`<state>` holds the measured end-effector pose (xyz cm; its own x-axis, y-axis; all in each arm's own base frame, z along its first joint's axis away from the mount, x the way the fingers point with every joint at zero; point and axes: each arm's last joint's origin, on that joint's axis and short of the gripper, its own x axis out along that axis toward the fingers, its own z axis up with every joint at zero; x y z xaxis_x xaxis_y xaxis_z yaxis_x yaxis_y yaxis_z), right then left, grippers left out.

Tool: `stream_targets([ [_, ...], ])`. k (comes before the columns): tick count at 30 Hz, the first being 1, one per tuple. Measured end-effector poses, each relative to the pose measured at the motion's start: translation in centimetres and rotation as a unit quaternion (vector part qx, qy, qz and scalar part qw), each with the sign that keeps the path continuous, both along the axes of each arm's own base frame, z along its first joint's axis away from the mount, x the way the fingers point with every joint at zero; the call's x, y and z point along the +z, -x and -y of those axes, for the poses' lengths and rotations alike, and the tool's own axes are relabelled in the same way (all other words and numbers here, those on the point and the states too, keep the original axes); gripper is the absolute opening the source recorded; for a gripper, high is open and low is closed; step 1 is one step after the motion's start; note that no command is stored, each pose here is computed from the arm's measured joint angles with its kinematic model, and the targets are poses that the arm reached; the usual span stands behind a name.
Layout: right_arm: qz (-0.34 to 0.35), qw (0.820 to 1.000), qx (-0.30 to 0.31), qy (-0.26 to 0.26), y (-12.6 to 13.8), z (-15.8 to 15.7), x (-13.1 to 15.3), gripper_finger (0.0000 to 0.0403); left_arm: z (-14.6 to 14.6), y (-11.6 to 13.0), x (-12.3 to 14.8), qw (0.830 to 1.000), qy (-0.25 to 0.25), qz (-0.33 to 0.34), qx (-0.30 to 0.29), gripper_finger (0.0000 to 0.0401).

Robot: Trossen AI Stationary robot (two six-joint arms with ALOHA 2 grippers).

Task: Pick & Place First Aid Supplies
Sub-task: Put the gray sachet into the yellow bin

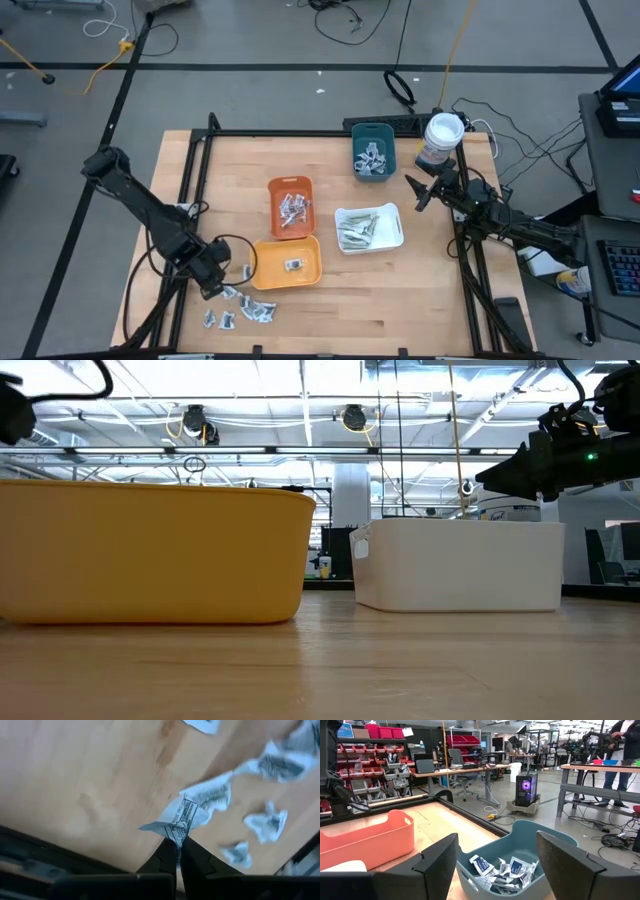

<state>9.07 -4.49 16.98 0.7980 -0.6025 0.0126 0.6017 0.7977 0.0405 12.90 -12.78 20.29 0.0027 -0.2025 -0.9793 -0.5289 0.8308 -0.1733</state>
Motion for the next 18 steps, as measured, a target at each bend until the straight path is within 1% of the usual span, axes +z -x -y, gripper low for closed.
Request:
stream_targets([
  [5, 0.0, 1.0, 0.0, 0.0, 0.0, 0.0, 0.0, 0.0263, 0.0, 0.0, 2.1, 0.997, -0.01, -0.003, -0.081, 0.0005],
  [8, 0.0, 1.0, 0.0, 0.0, 0.0, 0.0, 0.0, 0.0263, 0.3, -1.0, 3.1, 0.993, -0.019, -0.013, -0.113, 0.0005],
  [11, 0.0, 1.0, 0.0, 0.0, 0.0, 0.0, 0.0, 0.0263, 0.6, -3.0, 3.5, 0.99, -0.026, -0.032, -0.136, 0.0005],
  [14, 0.0, 1.0, 0.0, 0.0, 0.0, 0.0, 0.0, 0.0263, 0.7, -5.6, 3.7, 0.989, -0.022, -0.039, -0.143, 0.0004],
  [18, 0.0, 1.0, 0.0, 0.0, 0.0, 0.0, 0.0, 0.0263, 0.6, -9.5, 4.2, 0.989, -0.017, -0.027, -0.145, 0.0004],
])
